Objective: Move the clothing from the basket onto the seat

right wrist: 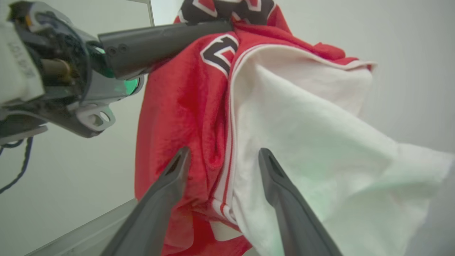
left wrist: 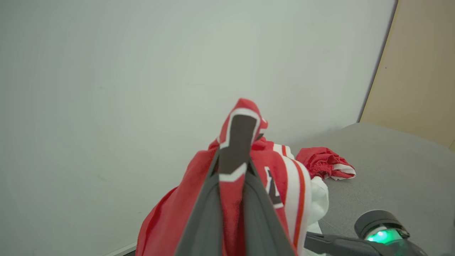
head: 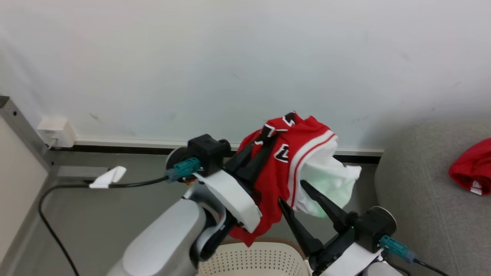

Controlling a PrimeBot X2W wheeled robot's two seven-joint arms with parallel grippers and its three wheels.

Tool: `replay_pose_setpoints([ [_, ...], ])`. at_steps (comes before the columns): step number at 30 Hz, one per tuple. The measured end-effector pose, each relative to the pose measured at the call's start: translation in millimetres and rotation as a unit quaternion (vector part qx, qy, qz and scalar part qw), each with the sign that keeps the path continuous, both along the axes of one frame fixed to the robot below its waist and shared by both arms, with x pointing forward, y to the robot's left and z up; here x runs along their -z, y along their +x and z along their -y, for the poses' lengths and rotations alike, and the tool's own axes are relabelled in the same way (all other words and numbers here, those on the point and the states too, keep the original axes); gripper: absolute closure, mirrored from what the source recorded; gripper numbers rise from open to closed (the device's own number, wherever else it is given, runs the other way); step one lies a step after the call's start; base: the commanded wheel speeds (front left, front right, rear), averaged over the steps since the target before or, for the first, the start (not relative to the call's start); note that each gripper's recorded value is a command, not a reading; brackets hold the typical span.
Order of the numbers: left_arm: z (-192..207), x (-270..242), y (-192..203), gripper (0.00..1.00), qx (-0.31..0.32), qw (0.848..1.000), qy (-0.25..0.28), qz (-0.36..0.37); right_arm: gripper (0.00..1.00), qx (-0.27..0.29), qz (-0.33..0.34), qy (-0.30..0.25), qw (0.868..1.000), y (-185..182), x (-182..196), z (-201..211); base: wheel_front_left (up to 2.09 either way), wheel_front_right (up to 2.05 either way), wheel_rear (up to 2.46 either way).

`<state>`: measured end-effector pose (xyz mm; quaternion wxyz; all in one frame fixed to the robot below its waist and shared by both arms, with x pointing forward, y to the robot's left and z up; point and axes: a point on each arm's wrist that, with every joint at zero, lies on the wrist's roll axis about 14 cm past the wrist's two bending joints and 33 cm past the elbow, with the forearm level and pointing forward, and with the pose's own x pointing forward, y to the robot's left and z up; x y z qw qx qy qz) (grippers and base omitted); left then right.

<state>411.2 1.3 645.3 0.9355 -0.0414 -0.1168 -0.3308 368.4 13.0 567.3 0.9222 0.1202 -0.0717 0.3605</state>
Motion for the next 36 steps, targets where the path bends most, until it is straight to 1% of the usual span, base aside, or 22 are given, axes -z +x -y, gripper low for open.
replay_pose_setpoints([
  [6, 6.7, 3.3, -13.8, 1.00, 0.014, 1.000, 0.001, -0.007, 0.00, -0.039, -0.015, -0.025, 0.999, -0.4, 12.8, -23.5, 0.00, 0.00, 0.00],
  [13, 11.8, 7.6, -29.6, 1.00, 0.027, 0.999, -0.005, -0.025, 0.00, -0.060, -0.025, -0.037, 0.997, 5.4, 18.1, -43.6, 0.00, 0.00, 0.00],
  [18, 8.5, 11.3, -34.5, 1.00, 0.024, 0.999, 0.001, -0.030, 0.00, -0.071, -0.023, -0.040, 0.996, 8.5, 14.7, -56.0, 0.00, 0.00, 0.00],
  [19, 8.1, 11.9, -35.0, 1.00, 0.024, 0.999, 0.001, -0.031, 0.08, -0.071, -0.023, -0.041, 0.996, 8.9, 14.5, -57.0, 0.00, 0.00, 0.00],
  [20, 7.8, 13.0, -35.4, 1.00, 0.023, 0.999, 0.002, -0.033, 0.36, -0.072, -0.023, -0.041, 0.996, 9.3, 14.2, -58.0, 0.00, 0.00, 0.00],
  [21, 7.7, 13.9, -35.6, 1.00, 0.023, 0.999, 0.002, -0.034, 0.54, -0.072, -0.023, -0.040, 0.996, 10.0, 13.5, -58.7, 0.00, 0.00, 0.00],
  [22, 7.6, 14.2, -35.6, 1.00, 0.023, 0.999, 0.002, -0.035, 0.62, -0.071, -0.022, -0.040, 0.996, 11.1, 12.8, -58.8, 0.00, 0.00, 0.00],
  [23, 7.3, 14.3, -35.4, 1.00, 0.023, 0.999, 0.001, -0.036, 0.67, -0.069, -0.022, -0.040, 0.997, 12.0, 12.5, -58.4, 0.00, 0.00, 0.00],
  [24, 7.0, 14.4, -35.1, 1.00, 0.022, 0.999, 0.001, -0.036, 1.00, -0.068, -0.022, -0.040, 0.997, 12.4, 12.8, -58.0, 0.00, 0.00, 0.00],
  [32, -6.9, 19.2, -23.1, 1.00, -0.003, 0.999, -0.005, -0.046, 1.00, -0.059, -0.020, -0.039, 0.997, 13.9, 11.5, -49.8, 0.00, 0.00, 0.00],
  [36, -14.9, 25.9, -16.5, 1.00, -0.018, 0.998, -0.005, -0.055, 1.00, -0.049, -0.014, -0.029, 0.998, 13.7, 6.7, -41.5, 0.00, 0.00, 0.00],
])
